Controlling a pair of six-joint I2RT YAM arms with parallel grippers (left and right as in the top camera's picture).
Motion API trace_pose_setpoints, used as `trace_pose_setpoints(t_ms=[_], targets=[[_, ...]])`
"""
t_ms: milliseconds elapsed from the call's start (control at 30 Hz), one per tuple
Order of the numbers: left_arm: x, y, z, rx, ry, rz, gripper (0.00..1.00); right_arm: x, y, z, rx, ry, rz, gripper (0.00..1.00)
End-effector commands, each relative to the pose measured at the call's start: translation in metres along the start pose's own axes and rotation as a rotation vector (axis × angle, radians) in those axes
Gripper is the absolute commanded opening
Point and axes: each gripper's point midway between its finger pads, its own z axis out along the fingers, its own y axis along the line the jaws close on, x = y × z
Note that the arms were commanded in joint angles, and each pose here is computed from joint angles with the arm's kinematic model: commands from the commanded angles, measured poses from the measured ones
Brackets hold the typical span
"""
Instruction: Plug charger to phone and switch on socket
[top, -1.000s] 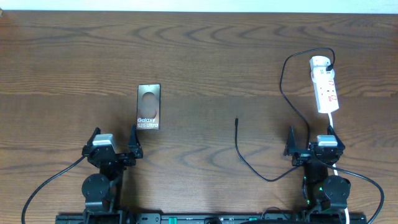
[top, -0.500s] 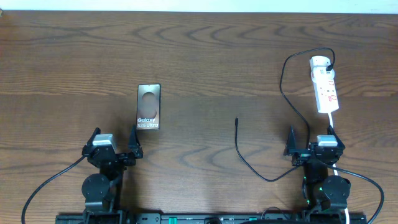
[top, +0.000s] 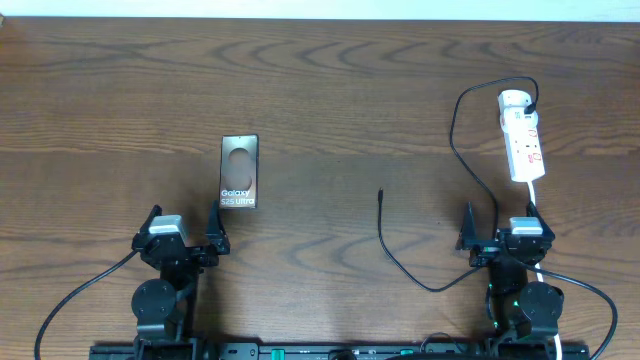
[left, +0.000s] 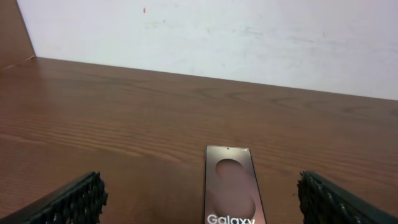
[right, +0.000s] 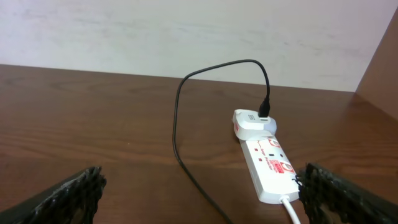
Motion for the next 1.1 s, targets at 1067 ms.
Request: trace_pose_setpoints(t_ms=[1067], targets=[[0.0134,0.0009,0.0017,-0.001,0.031,0.001,1.00,-0.0007,0.0019,-0.0005,-0.004,-0.005,-0.014,0.99]])
